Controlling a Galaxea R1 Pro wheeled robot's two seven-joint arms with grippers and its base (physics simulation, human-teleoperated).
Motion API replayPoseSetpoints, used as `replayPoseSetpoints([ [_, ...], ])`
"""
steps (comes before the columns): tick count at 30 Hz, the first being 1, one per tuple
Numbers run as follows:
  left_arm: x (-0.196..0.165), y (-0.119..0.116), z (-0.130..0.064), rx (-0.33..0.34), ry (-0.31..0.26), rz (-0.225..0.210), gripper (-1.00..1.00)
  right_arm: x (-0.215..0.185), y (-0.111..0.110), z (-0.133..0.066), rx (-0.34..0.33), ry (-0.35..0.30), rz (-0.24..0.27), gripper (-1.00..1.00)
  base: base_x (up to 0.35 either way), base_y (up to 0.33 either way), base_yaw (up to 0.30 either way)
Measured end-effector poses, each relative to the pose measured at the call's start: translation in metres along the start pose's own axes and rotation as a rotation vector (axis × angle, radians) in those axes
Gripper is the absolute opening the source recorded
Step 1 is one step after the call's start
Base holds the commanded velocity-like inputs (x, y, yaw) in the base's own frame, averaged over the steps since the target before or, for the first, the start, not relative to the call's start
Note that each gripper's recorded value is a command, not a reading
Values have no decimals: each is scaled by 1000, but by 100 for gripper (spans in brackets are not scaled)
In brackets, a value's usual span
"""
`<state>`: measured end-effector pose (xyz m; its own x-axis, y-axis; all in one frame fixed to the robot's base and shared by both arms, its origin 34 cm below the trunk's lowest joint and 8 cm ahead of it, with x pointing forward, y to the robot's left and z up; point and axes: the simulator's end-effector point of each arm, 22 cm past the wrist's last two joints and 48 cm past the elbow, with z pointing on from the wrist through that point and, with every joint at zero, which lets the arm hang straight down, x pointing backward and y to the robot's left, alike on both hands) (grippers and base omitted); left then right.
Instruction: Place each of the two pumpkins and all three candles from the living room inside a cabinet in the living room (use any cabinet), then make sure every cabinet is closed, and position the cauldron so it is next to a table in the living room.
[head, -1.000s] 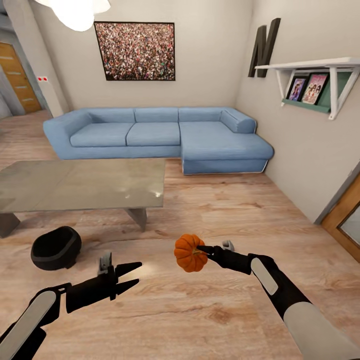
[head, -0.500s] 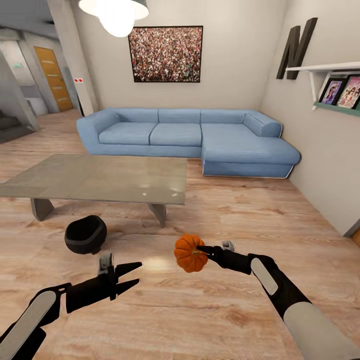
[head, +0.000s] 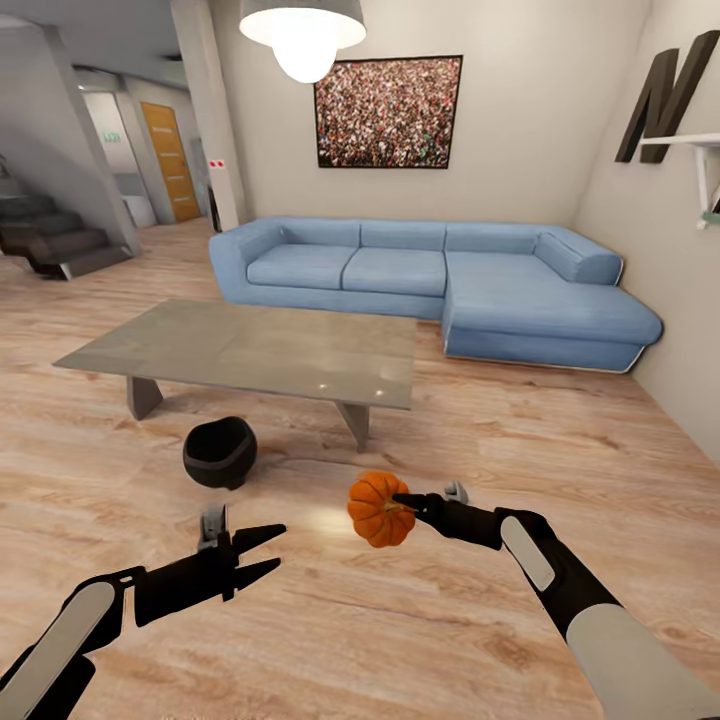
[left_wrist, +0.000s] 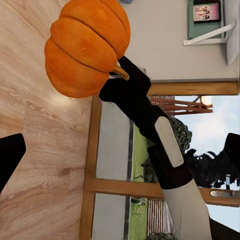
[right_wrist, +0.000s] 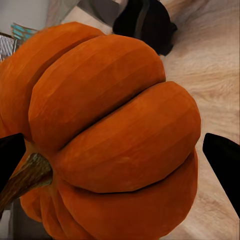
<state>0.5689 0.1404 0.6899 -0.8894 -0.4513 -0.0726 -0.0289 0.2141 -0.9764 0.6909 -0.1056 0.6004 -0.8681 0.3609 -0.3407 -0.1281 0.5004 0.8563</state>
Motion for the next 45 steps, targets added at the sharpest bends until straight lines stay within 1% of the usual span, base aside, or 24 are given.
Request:
replayPoseSetpoints([
  [20,0,-4,-1,5,-1,8,100,-3,4,-3,-3,-6,-6,-100,0,0,253],
  [33,-3,-11,-3,20,-10,14,100,-4,7,-4,-4,-7,-14,-100,0,0,253],
  [37,-5,-21,-4,23,-10,16,100,-8,15,-6,-5,-4,-16,-100,0,0,256],
  [41,-6,-29,-6,24,-10,17,100,-2,23,-4,-1,24,-32,-100,0,0,265],
  [45,-8,-37,-7,24,-10,17,100,-3,31,-5,0,33,-37,-100,0,0,268],
])
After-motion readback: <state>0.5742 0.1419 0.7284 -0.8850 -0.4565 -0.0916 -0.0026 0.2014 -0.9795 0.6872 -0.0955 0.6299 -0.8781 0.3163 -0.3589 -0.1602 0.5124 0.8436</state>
